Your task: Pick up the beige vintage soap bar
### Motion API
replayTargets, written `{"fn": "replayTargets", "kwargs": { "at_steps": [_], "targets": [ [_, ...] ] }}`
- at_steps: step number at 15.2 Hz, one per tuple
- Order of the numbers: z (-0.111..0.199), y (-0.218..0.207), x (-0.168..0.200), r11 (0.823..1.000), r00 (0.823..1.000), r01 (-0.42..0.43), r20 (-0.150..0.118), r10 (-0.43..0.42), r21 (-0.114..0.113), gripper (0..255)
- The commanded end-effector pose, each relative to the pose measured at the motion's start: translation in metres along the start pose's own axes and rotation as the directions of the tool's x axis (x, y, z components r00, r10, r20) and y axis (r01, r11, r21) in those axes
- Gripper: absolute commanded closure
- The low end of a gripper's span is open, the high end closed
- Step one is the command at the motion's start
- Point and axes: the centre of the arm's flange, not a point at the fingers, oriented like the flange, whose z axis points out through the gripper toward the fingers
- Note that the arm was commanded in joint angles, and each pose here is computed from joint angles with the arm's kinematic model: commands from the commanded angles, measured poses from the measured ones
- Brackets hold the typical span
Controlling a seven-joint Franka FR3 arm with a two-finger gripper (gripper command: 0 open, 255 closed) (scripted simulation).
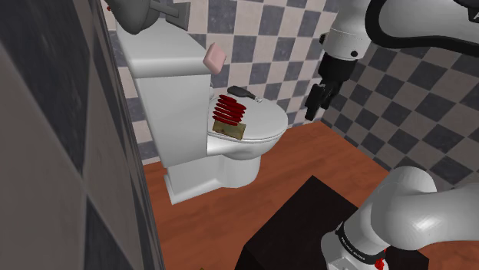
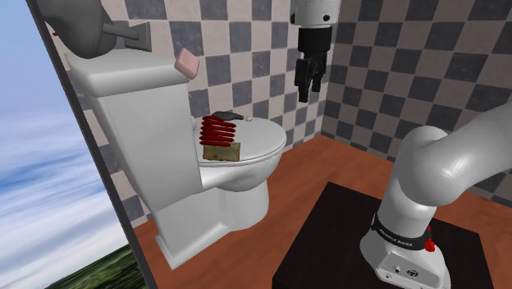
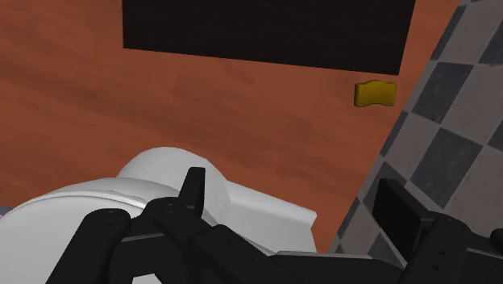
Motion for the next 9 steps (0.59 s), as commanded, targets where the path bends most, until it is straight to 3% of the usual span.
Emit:
{"fn": "replayTargets", "kwargs": {
  "at_steps": [1, 9],
  "targets": [
    [0.0, 0.0, 0.0, 1.0, 1.0, 0.0, 0.0, 0.0, 0.0, 0],
    [0.058, 0.063, 0.081, 0.984, 0.995, 0.101, -0.003, -0.102, 0.143, 0]
  ]
}}
